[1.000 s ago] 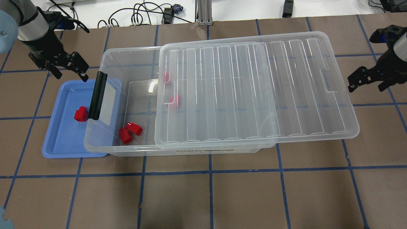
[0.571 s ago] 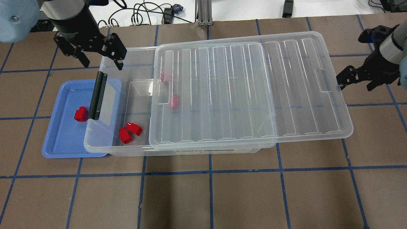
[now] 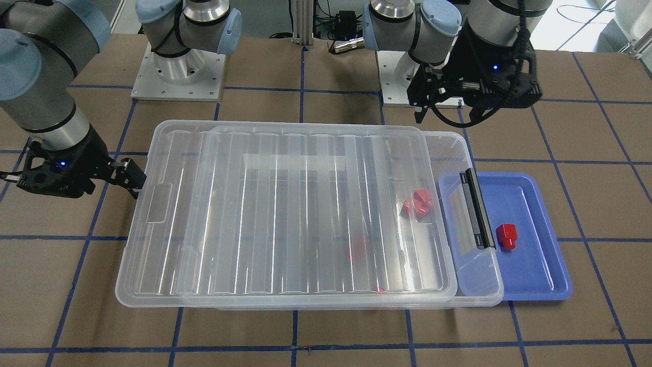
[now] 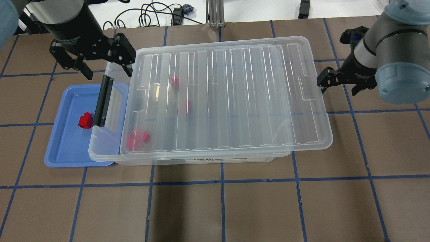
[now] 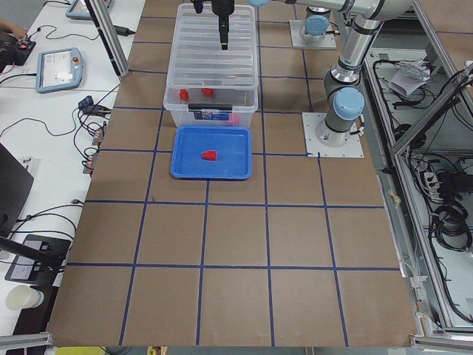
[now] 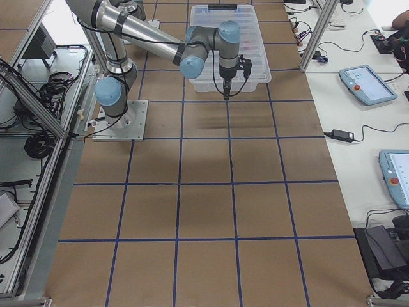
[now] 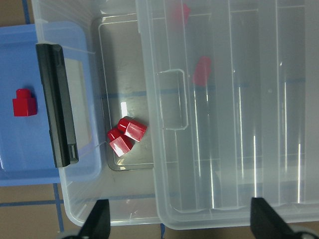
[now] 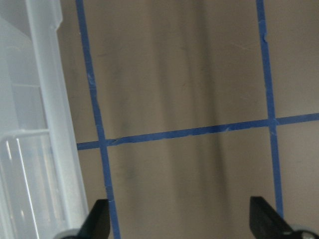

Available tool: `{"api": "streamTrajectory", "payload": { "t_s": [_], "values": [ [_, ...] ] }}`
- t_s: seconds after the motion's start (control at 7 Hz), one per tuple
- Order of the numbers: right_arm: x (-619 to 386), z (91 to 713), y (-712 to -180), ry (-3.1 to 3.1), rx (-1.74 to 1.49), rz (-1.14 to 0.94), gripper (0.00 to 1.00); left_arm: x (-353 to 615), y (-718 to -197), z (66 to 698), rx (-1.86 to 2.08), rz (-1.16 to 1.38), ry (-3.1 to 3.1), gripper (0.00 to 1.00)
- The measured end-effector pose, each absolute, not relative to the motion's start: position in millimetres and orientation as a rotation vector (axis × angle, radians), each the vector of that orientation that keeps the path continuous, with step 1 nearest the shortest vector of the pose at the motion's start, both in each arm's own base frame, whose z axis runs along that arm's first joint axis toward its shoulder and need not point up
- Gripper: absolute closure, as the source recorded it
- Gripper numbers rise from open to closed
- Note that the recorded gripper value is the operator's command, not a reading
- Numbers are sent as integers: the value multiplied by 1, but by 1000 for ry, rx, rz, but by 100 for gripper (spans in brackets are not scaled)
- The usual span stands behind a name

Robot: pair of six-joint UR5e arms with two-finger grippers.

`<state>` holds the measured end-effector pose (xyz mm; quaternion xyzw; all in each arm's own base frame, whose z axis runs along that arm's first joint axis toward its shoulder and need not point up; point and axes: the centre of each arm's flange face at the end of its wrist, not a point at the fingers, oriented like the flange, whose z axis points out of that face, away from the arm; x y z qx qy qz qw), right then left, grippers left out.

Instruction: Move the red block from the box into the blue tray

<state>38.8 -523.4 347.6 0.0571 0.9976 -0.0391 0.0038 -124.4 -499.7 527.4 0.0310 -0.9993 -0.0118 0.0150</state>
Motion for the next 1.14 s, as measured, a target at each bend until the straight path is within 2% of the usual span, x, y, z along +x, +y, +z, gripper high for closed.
{"api": "streamTrajectory", "payload": {
  "t_s": [0.29, 0.71, 1.14],
  "values": [
    [79, 351, -522, 3131, 158, -157, 0, -125, -502, 528, 119, -25, -3107, 0],
    [84, 362, -528, 3139, 141, -201, 0, -147, -503, 528, 71, 28, -3184, 0],
    [103, 451, -522, 3154, 127, -211, 0, -143, -504, 532, 142, 56, -3189, 0]
  ]
}}
